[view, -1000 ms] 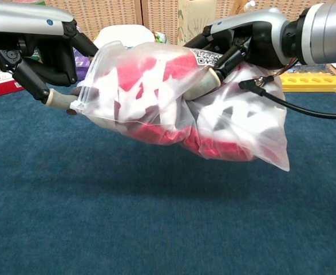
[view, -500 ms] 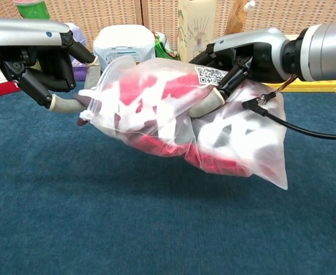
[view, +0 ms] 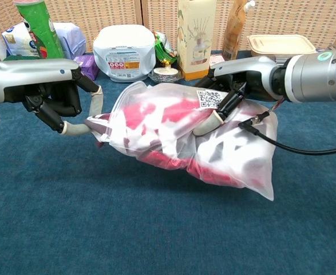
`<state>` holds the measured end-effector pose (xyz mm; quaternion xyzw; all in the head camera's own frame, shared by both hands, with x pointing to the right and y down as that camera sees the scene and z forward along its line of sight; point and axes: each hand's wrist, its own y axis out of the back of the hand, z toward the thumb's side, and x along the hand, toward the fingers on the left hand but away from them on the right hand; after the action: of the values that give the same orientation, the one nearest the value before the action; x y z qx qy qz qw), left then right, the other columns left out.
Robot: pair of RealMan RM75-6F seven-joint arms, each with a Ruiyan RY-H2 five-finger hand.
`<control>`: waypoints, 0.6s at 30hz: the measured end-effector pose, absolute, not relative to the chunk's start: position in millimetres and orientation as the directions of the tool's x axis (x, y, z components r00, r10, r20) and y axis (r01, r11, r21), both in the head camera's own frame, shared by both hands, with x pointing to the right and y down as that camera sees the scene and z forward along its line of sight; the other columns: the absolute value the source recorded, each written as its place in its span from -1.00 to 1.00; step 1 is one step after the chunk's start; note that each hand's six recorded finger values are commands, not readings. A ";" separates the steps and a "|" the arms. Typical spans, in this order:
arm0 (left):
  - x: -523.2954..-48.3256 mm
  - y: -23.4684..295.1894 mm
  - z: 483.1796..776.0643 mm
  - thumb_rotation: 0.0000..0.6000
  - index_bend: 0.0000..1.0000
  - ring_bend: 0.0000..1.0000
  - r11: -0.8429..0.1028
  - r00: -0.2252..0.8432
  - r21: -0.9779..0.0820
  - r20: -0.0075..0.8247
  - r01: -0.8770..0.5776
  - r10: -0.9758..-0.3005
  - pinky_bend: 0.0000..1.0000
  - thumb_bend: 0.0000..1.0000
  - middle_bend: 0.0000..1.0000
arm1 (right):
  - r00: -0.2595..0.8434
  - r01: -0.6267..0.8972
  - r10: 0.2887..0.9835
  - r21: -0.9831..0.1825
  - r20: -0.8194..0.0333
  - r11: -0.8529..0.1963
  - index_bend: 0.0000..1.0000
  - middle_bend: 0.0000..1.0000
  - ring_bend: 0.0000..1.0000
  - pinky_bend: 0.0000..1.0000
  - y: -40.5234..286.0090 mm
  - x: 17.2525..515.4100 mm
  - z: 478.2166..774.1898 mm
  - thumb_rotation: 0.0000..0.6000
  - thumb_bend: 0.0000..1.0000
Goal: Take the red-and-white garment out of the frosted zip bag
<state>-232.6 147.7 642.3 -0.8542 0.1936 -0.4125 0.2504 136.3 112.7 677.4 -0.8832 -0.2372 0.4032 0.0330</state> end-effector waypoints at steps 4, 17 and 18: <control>-230.1 152.2 657.5 1.00 0.38 1.00 -0.808 0.575 -0.577 0.623 -0.119 -0.530 1.00 0.35 1.00 | 0.539 0.372 0.435 -0.258 -0.721 -0.891 0.14 0.20 0.46 0.39 114.0 142.9 689.1 0.94 -0.41; -212.9 160.4 699.0 1.00 0.38 1.00 -0.826 0.541 -0.552 0.664 -0.113 -0.517 1.00 0.35 1.00 | 0.478 0.379 0.445 -0.279 -0.758 -0.882 -0.86 -0.58 -0.42 -0.46 109.8 163.2 707.4 0.95 -0.72; -212.5 159.6 699.5 1.00 0.38 1.00 -0.826 0.538 -0.552 0.664 -0.114 -0.519 1.00 0.35 1.00 | 0.476 0.384 0.450 -0.282 -0.756 -0.879 -0.87 -0.59 -0.44 -0.48 108.7 164.3 706.5 0.94 -0.73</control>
<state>-212.5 159.6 699.5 -0.8467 0.1868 -0.4427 0.2285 164.3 108.7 706.5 -0.8581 -0.2428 0.4509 0.0366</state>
